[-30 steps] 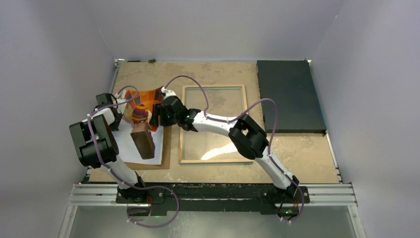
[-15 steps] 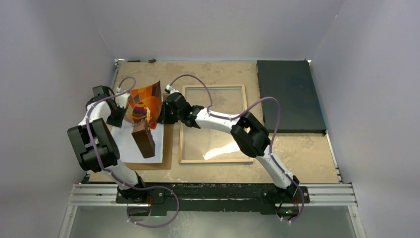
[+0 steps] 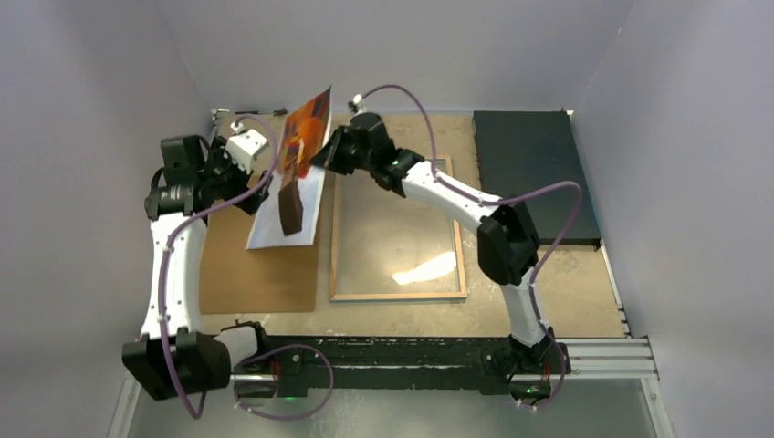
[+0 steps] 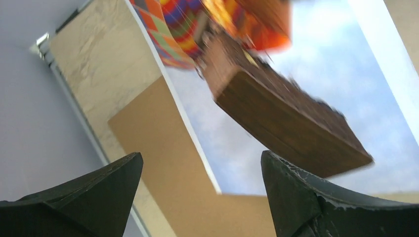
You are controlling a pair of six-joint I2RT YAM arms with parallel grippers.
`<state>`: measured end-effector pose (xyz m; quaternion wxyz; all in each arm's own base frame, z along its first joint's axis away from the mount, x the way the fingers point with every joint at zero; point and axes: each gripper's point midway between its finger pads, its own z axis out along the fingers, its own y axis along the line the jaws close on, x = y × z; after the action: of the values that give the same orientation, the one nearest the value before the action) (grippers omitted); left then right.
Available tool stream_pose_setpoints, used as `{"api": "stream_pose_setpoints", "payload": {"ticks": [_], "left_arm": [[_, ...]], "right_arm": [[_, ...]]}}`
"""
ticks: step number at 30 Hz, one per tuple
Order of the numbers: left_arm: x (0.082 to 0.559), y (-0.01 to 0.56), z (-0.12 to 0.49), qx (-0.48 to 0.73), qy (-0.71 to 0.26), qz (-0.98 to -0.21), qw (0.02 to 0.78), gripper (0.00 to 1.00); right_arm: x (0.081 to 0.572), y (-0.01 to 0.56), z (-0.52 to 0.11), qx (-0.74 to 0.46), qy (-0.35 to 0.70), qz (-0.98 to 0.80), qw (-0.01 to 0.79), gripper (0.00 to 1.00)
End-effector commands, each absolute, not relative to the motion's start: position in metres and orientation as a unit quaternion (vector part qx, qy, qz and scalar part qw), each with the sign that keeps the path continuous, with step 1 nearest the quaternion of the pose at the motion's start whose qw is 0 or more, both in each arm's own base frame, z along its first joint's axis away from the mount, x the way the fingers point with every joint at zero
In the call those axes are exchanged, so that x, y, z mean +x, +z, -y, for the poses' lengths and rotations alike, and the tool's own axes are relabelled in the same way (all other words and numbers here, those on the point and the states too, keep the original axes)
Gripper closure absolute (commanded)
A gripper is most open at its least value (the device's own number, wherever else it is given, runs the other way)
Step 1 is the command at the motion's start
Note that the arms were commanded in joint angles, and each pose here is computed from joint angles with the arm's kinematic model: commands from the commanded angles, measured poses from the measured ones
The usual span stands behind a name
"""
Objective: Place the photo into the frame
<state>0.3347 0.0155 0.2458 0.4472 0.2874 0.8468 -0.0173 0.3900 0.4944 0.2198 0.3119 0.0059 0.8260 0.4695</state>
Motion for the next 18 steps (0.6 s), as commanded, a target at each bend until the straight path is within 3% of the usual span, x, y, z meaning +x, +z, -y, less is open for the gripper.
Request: {"api": "stream_pose_setpoints", "payload": {"ticks": [1,8,18], "left_arm": [[0.31,0.262,0.033,0.387,-0.067,-0.77,0.503,0.1],[0.289,0.268,0.052,0.491,-0.038,-0.7,0.517,0.1],[0.266,0.287,0.078,0.543,-0.049,-0.616,0.569,0.07]], "right_arm": [[0.407,0.321,-0.457,0.048,0.525,-0.776,0.347,1.0],[0.418,0.369,-0.404,0.104,0.578,-0.736,0.336,1.0],[0.398,0.394,-0.393,0.122,0.61,-0.715,0.32,1.0]]}}
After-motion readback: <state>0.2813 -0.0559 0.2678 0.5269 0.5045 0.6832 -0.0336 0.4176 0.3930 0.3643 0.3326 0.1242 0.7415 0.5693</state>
